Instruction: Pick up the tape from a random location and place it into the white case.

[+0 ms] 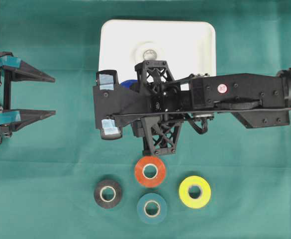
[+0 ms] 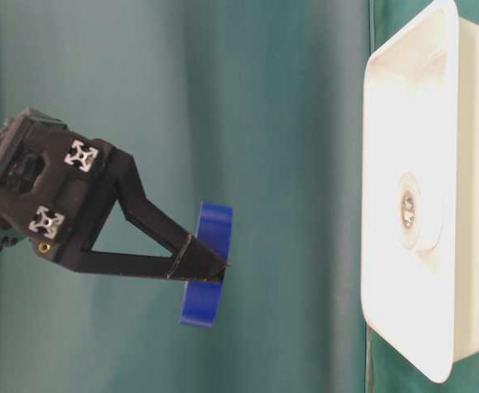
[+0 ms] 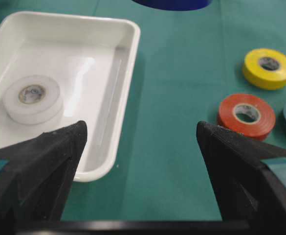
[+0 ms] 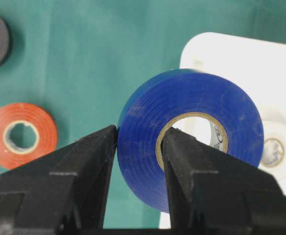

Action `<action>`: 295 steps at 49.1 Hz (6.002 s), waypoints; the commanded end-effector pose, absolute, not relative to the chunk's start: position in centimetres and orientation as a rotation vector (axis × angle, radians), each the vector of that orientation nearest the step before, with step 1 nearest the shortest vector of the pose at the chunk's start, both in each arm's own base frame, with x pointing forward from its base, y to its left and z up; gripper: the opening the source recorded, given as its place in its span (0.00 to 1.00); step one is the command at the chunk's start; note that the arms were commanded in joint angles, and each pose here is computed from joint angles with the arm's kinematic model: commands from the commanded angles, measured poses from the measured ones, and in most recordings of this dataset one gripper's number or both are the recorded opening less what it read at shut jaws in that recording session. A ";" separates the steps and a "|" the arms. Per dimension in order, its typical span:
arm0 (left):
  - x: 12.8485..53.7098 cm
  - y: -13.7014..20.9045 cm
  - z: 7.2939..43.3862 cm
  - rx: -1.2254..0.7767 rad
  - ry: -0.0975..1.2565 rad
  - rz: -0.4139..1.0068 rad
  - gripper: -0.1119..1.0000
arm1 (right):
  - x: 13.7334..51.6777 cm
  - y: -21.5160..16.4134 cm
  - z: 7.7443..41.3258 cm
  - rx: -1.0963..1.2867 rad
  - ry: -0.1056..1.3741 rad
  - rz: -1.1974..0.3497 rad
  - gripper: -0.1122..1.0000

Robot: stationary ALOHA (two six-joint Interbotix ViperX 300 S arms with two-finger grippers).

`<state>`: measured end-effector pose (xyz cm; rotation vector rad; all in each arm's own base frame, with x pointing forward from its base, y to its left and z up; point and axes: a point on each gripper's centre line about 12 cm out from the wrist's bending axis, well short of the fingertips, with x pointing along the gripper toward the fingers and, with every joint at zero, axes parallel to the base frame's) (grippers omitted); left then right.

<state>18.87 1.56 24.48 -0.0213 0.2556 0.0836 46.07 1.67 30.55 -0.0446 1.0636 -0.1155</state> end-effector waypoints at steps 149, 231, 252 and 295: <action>19.1 1.6 24.8 -0.024 0.257 0.082 0.98 | 35.9 -13.2 26.9 0.127 0.979 -0.427 0.40; 19.0 1.5 24.7 -0.033 0.258 0.084 0.98 | 37.4 -15.0 13.8 0.201 1.092 -0.412 0.73; 19.0 1.5 24.7 -0.032 0.258 0.083 0.98 | 36.6 -15.1 19.9 0.164 1.044 -0.438 0.91; 19.0 1.5 24.6 -0.032 0.270 0.083 0.98 | 36.6 -9.6 27.3 0.079 0.947 -0.337 0.90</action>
